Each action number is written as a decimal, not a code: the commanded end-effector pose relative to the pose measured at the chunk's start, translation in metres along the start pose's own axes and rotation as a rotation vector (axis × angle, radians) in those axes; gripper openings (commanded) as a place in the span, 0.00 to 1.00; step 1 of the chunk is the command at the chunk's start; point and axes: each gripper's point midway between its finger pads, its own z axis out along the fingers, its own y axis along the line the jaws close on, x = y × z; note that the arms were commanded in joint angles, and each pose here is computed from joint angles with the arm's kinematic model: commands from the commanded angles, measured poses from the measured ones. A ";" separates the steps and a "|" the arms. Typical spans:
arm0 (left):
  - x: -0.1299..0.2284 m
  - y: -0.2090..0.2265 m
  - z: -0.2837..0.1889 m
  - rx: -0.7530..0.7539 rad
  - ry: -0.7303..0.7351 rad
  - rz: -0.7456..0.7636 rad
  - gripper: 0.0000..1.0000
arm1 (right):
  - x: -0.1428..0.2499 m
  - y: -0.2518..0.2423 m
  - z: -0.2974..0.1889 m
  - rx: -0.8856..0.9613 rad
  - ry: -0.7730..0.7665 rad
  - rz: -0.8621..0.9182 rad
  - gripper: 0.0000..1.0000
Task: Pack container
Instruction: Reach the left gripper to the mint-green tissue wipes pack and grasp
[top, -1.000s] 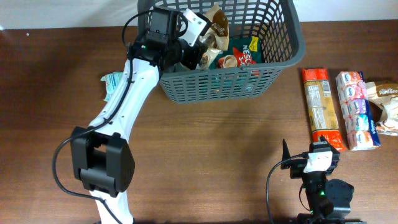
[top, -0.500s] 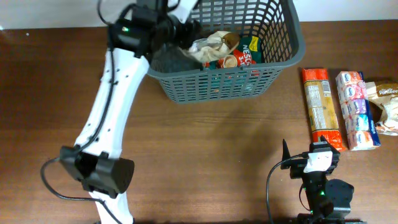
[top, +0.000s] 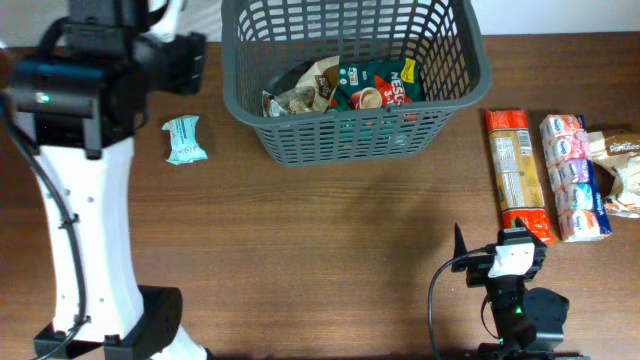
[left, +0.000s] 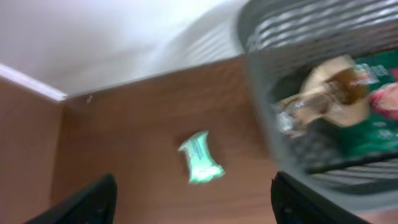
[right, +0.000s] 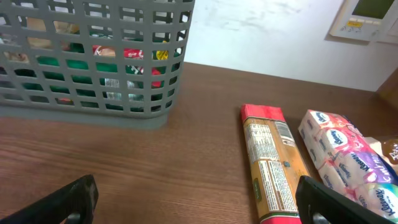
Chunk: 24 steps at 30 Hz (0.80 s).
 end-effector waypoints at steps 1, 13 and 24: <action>0.018 0.041 0.006 -0.063 0.053 -0.092 0.77 | 0.002 0.003 0.000 -0.013 0.002 0.011 0.99; 0.161 0.057 0.134 0.012 0.490 -0.227 0.76 | 0.002 0.003 0.000 -0.013 0.002 0.011 0.99; 0.241 0.025 0.239 0.023 0.627 -0.443 0.75 | 0.002 0.003 0.000 -0.013 0.002 0.011 0.99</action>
